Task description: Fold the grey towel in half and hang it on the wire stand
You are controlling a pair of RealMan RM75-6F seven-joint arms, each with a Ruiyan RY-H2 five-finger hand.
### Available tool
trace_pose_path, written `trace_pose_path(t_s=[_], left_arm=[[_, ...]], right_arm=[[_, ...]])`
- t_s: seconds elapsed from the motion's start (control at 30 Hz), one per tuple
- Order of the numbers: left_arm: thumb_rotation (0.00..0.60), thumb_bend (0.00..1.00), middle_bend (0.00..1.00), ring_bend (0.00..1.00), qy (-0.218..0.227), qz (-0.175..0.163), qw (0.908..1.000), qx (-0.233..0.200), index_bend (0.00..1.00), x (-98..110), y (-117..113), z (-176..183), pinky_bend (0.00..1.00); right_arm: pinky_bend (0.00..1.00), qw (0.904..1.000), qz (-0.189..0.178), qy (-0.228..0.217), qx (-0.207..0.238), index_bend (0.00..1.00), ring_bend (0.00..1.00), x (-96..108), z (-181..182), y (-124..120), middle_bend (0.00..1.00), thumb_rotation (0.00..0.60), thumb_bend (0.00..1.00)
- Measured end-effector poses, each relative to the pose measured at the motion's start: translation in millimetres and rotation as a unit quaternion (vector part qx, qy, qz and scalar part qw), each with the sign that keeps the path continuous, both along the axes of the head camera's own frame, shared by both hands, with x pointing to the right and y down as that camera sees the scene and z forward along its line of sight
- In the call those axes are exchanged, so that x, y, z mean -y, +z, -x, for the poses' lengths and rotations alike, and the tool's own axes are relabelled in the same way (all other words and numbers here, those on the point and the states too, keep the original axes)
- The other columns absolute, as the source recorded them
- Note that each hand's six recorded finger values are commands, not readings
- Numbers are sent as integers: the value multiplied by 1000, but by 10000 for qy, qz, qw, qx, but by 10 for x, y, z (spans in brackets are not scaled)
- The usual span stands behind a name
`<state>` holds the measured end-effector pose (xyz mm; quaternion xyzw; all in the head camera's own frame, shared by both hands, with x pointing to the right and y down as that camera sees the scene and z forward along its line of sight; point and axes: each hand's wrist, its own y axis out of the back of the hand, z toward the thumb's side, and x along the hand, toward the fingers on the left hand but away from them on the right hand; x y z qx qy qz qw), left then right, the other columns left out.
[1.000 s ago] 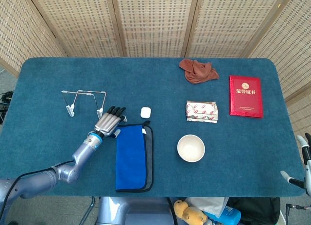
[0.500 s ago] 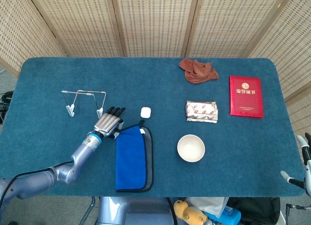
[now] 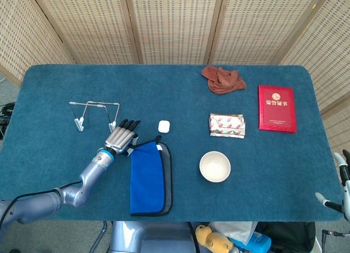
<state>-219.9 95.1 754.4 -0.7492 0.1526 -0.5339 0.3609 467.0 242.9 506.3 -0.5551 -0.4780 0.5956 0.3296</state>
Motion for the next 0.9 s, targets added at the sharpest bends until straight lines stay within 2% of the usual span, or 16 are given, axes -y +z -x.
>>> trace_pose_path(t_s=[0.17, 0.37, 0.7, 0.9], left_arm=[[600, 546, 0, 0, 59, -103, 9999, -84, 640, 21, -69, -23, 0], [600, 556, 0, 0, 110, -346, 9992, -148, 664, 164, -209, -52, 0], [600, 557, 0, 0, 44, -1054, 9940, -298, 671, 689, -721, -123, 0], [600, 555, 0, 0, -149, -1528, 9877, -292, 672, 1071, -1079, -22, 0]], right_arm=[[0, 10000, -12, 2, 8, 51, 0, -3, 0, -9, 0, 600, 0], [0, 10000, -31, 10, 25, 51, 0, -4, -5, -24, 0, 600, 0], [0, 10000, -58, 27, 62, 51, 0, -4, -16, -48, 0, 600, 0], [0, 9999, -75, 35, 94, 50, 0, -4, -21, -62, 0, 600, 0]])
